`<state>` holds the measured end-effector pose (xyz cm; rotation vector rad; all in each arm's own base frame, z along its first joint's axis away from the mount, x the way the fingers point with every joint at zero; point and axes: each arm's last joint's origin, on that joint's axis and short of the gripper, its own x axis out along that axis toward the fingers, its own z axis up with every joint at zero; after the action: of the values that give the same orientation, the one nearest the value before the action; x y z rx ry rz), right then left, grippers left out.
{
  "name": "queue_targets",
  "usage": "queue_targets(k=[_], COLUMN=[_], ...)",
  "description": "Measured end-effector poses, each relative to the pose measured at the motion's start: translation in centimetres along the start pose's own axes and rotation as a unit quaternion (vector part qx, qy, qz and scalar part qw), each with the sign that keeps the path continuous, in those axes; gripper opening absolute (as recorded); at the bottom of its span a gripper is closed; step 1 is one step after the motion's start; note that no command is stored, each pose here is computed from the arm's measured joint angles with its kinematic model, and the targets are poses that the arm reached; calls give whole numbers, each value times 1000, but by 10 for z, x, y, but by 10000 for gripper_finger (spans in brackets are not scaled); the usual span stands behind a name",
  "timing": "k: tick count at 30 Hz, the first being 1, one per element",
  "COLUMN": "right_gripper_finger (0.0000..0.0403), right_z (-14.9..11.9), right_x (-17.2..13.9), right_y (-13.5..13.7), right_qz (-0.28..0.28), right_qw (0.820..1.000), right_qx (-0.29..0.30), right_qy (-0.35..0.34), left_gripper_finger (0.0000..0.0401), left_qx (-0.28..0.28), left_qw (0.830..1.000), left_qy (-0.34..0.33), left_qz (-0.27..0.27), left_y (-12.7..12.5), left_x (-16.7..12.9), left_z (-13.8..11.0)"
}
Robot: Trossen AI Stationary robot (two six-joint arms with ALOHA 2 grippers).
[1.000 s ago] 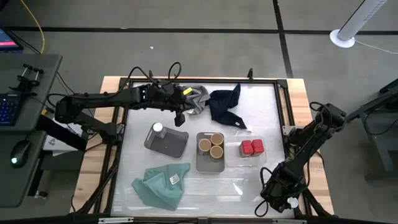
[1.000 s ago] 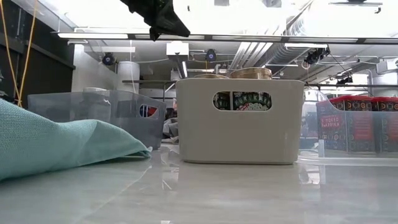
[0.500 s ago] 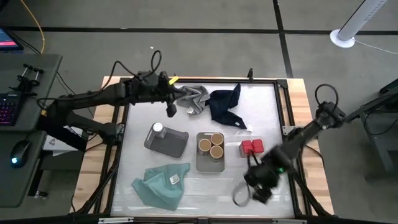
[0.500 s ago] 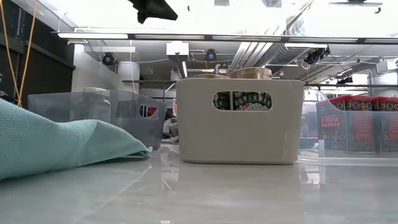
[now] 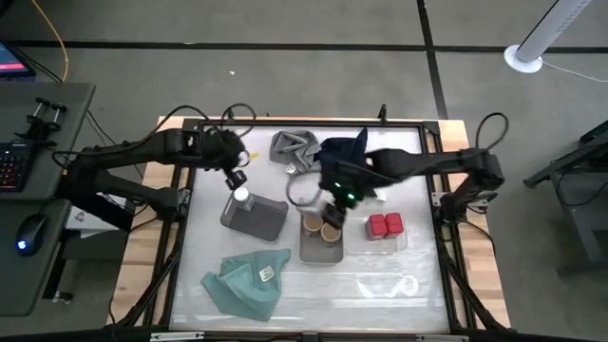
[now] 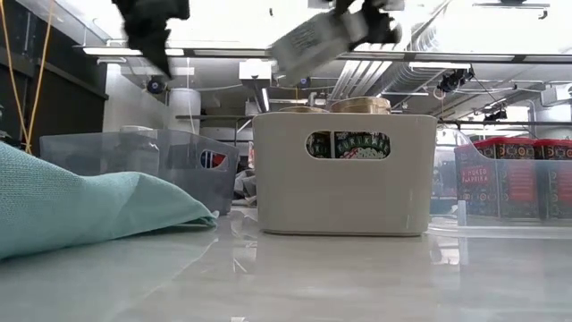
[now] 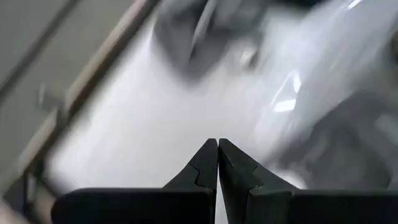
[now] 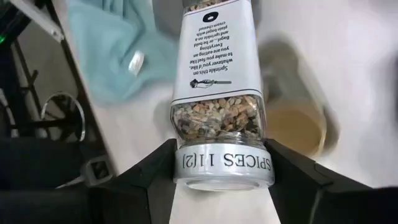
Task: Sort spices by type
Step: Put the white spice bottle into the black bin
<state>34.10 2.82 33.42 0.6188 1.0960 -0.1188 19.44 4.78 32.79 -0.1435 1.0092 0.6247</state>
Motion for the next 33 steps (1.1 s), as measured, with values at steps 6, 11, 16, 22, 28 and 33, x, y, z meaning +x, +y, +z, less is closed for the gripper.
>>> queue_targets(k=[6, 11, 16, 22, 28, 33], right_gripper_finger=[200, 200, 200, 200, 200, 200], right_z=[29, 40, 46, 51, 55, 54], right_x=[20, 18, 14, 10, 8, 9], right_y=[-3, -7, -16, -25, -33, -30], right_qz=[0, -3, -15, -19, -20, 1], right_qw=[997, 994, 994, 993, 991, 988], right_qx=[-73, -105, -99, -111, -124, -153], right_qy=[-11, -25, -35, -42, -44, -35], left_gripper_finger=[0, 0, 0, 0, 0, 0], left_qx=[-101, -145, -173, -212, -242, -266], left_qw=[980, 951, 939, 944, 935, 927], left_qy=[169, 272, 296, 248, 254, 243], left_qz=[2, -11, -4, -44, -59, -104], left_y=[-2, -15, -26, -42, -55, -75], left_x=[20, 54, 68, 73, 69, 62], left_z=[-41, -82, -104, -101, -106, -108])
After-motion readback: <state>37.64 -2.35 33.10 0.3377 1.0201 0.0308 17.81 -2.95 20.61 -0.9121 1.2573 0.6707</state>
